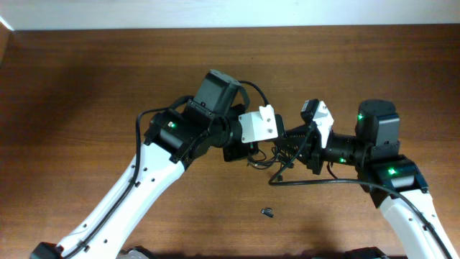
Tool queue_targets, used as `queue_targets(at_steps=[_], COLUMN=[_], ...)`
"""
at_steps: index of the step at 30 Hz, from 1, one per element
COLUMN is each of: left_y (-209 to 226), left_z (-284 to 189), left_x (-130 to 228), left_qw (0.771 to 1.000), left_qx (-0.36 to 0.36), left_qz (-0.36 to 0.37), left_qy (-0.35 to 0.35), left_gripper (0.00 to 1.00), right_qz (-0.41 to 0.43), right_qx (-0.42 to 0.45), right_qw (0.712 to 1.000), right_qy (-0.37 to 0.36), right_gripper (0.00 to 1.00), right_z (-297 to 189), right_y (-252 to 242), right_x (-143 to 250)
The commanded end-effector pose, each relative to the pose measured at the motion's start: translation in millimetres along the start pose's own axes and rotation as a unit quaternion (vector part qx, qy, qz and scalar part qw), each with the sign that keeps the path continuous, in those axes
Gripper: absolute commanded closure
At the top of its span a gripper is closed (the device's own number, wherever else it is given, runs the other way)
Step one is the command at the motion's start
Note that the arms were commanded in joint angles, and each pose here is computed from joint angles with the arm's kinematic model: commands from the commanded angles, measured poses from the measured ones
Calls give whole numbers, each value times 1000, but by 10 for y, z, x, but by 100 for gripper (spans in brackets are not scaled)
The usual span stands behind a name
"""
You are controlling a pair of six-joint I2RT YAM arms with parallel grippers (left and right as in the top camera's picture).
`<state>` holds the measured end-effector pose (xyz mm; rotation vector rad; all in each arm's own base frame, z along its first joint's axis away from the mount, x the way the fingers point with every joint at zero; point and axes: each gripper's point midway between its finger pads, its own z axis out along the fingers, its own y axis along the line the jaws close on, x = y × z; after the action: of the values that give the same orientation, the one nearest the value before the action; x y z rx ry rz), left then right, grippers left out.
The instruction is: Untangle cables
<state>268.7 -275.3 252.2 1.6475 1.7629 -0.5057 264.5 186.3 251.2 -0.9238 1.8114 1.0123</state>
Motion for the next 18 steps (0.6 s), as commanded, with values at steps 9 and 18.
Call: queue_targets(at_steps=[9, 18], left_y=[-21, 357], left_z=[-104, -165], left_x=[-148, 199], left_qw=[999, 987], left_qx=[-5, -121], left_qz=[23, -80], left_qy=[-28, 64], left_gripper=[97, 1], right_qz=[1, 65], right_qx=[0, 39], right_qw=[1000, 997], right_qy=[4, -28], right_gripper=[96, 96], right_z=[45, -168], right_y=[-57, -185], right_x=[7, -139])
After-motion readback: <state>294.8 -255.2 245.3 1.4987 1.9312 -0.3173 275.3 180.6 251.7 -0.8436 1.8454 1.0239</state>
